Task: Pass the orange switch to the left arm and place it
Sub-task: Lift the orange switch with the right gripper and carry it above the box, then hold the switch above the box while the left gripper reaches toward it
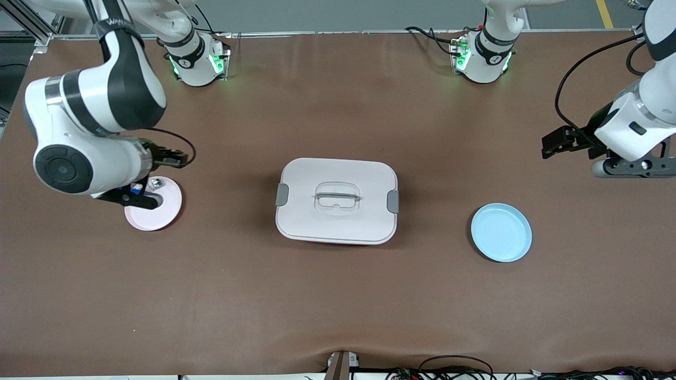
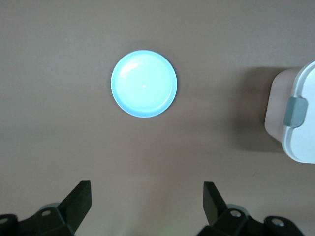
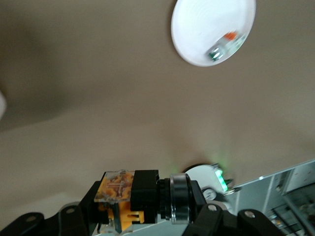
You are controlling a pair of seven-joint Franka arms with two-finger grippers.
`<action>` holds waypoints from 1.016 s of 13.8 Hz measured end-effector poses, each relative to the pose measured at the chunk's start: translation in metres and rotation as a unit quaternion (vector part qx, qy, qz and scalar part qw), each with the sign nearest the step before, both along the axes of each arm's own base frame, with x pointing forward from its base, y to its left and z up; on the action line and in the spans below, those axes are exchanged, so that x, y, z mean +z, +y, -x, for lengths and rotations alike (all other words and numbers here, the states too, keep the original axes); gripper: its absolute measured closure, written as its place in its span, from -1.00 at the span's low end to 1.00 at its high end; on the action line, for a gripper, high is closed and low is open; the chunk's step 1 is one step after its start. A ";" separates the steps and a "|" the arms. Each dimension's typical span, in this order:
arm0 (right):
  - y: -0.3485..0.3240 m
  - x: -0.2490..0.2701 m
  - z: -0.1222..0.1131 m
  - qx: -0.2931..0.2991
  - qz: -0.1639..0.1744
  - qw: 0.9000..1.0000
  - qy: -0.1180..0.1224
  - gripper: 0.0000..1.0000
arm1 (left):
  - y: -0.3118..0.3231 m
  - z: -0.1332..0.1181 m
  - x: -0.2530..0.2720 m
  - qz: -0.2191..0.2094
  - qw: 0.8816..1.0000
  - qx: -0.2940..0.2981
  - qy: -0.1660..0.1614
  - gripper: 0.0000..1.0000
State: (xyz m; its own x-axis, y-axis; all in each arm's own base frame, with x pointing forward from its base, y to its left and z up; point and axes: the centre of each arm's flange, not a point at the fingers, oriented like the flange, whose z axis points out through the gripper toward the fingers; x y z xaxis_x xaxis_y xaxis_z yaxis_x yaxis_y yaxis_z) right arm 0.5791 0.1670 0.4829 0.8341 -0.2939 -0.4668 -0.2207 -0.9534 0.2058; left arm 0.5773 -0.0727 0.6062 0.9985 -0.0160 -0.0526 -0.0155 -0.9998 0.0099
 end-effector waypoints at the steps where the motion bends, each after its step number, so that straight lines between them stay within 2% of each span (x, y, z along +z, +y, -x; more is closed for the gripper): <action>1: 0.024 0.007 0.006 -0.028 -0.006 1.000 0.002 -0.44 | 0.000 0.000 0.006 0.001 1.000 0.000 -0.005 -1.00; 4: 0.097 0.023 0.031 -0.107 -0.016 0.994 0.020 -0.44 | 0.002 0.007 0.018 -0.001 1.000 0.002 -0.007 -1.00; 7: 0.156 0.044 0.049 -0.184 -0.041 0.981 0.034 -0.44 | 0.001 0.024 0.037 0.010 1.000 -0.012 -0.003 -1.00; 9: 0.182 0.055 0.052 -0.240 -0.070 0.967 0.044 -0.44 | -0.002 0.031 0.044 0.035 0.999 -0.038 -0.002 -1.00; 11: 0.205 0.062 0.051 -0.298 -0.096 0.948 0.051 -0.44 | 0.003 0.032 0.038 0.053 0.997 -0.052 0.004 -1.00; 14: 0.245 0.071 0.056 -0.358 -0.127 0.924 0.048 -0.44 | -0.005 0.035 0.023 0.099 0.994 -0.053 0.002 -1.00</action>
